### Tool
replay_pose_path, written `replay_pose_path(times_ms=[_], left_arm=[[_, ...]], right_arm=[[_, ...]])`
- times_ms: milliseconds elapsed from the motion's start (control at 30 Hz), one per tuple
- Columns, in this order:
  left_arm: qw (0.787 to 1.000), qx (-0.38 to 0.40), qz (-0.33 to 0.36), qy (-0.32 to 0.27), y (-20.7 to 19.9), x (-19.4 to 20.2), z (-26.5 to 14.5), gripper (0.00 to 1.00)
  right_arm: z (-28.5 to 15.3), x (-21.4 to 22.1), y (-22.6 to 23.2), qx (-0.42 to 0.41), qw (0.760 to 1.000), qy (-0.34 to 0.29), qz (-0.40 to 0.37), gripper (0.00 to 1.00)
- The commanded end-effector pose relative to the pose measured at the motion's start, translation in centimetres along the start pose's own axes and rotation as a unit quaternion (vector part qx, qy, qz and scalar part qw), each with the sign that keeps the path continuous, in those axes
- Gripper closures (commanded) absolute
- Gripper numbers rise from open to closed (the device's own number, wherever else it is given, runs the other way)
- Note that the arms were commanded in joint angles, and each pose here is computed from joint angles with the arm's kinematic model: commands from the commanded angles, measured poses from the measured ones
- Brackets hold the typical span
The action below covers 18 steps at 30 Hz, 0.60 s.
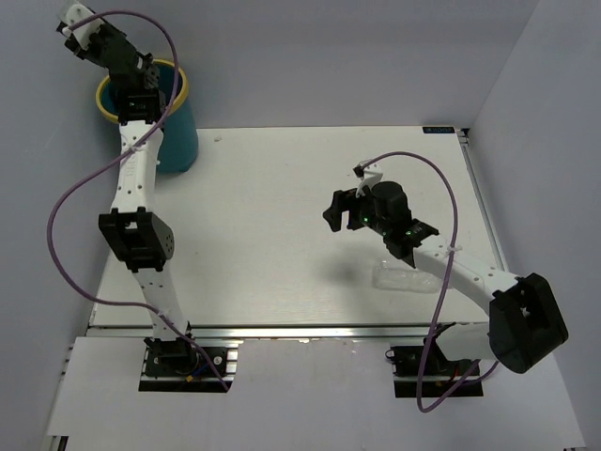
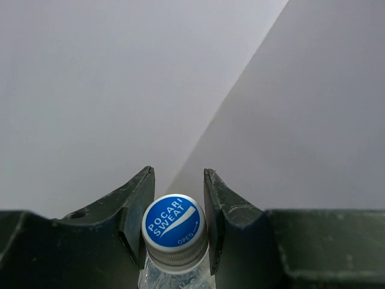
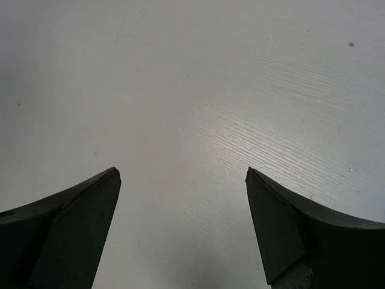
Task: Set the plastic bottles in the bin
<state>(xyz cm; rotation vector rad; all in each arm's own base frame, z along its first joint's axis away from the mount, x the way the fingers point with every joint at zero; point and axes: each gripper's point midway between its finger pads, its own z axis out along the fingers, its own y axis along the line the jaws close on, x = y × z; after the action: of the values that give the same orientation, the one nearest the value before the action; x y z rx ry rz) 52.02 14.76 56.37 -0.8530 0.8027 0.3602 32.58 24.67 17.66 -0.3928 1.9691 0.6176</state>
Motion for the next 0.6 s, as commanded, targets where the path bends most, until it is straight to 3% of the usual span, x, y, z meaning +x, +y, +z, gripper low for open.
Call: replay_pose_path(times_ms=[0, 67, 100, 167, 267, 400, 567], left_arm=[[0.996, -0.046, 0.078, 0.0, 3.2, 4.3, 1.6, 1.0], [0.995, -0.045, 0.09, 0.01, 3.8, 6.3, 2.0, 0.76], [0.995, -0.041, 0.091, 0.014, 3.8, 6.7, 2.1, 0.57], [0.994, -0.032, 0.101, 0.023, 4.0, 7.6, 2.5, 0.02], [0.997, -0.007, 0.077, 0.031, 2.6, 6.3, 2.7, 0.02], [0.998, 0.053, 0.015, 0.032, -0.3, 1.1, 2.2, 0.02], [0.986, 0.141, -0.051, 0.074, -3.6, -1.5, 0.3, 0.02]], right_arm=[[0.5, -2.3, -0.7, 0.013, 0.999, -0.029, -0.009, 0.11], [0.8, -2.2, -1.5, 0.02, 1.0, -0.024, -0.003, 0.11], [0.8, -2.0, -1.3, 0.007, 1.0, -0.017, 0.004, 0.11], [0.3, -2.2, -1.6, -0.016, 0.999, -0.016, 0.022, 0.11], [-0.5, -2.1, -2.9, -0.002, 1.0, -0.014, 0.026, 0.11], [-2.3, -3.0, -4.8, 0.028, 0.999, -0.029, 0.018, 0.11], [-3.5, -2.1, -8.7, 0.089, 0.995, -0.017, 0.033, 0.11]])
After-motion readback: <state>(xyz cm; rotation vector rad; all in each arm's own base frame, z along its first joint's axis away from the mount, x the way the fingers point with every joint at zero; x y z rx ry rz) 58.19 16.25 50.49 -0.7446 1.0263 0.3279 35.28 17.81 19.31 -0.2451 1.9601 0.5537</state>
